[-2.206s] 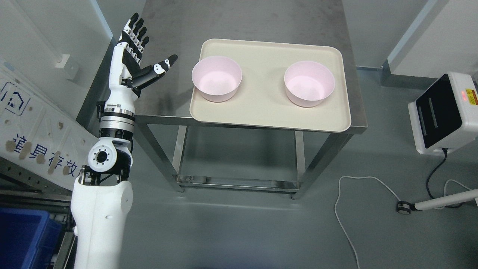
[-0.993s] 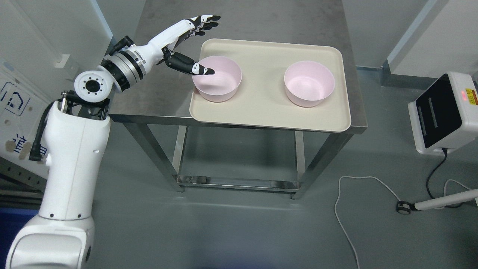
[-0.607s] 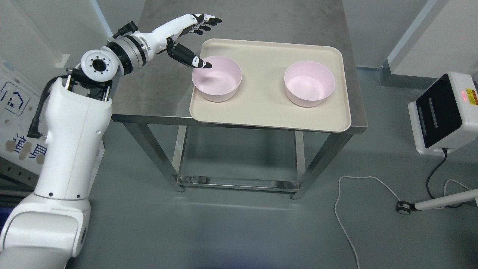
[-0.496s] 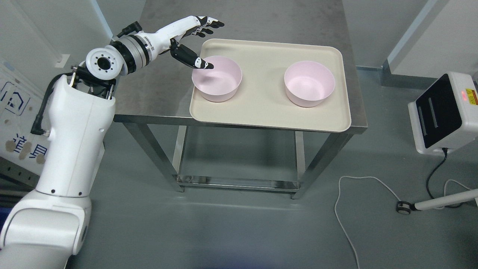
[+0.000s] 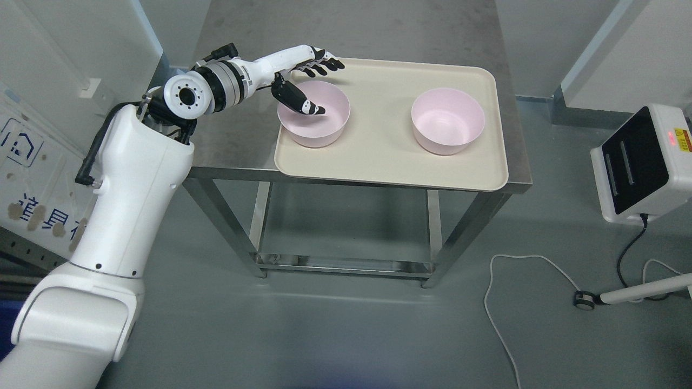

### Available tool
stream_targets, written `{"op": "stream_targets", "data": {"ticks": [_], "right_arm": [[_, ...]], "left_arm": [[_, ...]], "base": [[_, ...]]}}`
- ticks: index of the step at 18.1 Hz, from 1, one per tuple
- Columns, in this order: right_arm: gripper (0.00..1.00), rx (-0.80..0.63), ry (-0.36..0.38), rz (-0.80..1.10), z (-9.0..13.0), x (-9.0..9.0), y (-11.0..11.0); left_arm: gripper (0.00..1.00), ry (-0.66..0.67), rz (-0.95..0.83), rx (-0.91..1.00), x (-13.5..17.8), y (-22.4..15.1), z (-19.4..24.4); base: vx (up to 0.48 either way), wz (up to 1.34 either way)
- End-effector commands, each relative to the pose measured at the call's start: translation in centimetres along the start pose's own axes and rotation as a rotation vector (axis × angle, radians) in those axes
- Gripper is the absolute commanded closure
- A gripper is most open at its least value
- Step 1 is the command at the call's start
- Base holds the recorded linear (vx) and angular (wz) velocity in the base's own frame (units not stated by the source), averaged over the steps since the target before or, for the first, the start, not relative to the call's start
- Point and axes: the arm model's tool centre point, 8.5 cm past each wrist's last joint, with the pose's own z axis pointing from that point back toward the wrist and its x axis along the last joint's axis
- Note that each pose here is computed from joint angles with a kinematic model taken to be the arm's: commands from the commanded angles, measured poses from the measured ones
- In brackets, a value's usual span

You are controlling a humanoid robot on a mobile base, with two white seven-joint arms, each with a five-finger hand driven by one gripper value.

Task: Stack pink IKEA bowls on left shelf middle
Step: 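Grip the rim of the nearer pink bowl with the left hand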

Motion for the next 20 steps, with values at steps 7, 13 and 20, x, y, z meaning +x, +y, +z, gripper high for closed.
{"op": "stream_targets", "data": {"ticks": [7, 13, 20], "right_arm": [[0.00, -0.017, 0.001, 0.003, 0.0, 0.0, -1.1], [0.00, -0.018, 0.001, 0.001, 0.0, 0.0, -1.2], [0.00, -0.018, 0.001, 0.001, 0.0, 0.0, -1.2]], "left_arm": [[0.67, 0.003, -0.086, -0.078, -1.1, -1.6, -2.1], [1.00, -0.075, -0.109, -0.065, -1.1, -1.3, -2.1], [1.00, -0.238, -0.057, 0.076, 5.6, 4.4, -2.6]], "base": [[0.000, 0.00], [0.000, 0.00], [0.000, 0.00]]}}
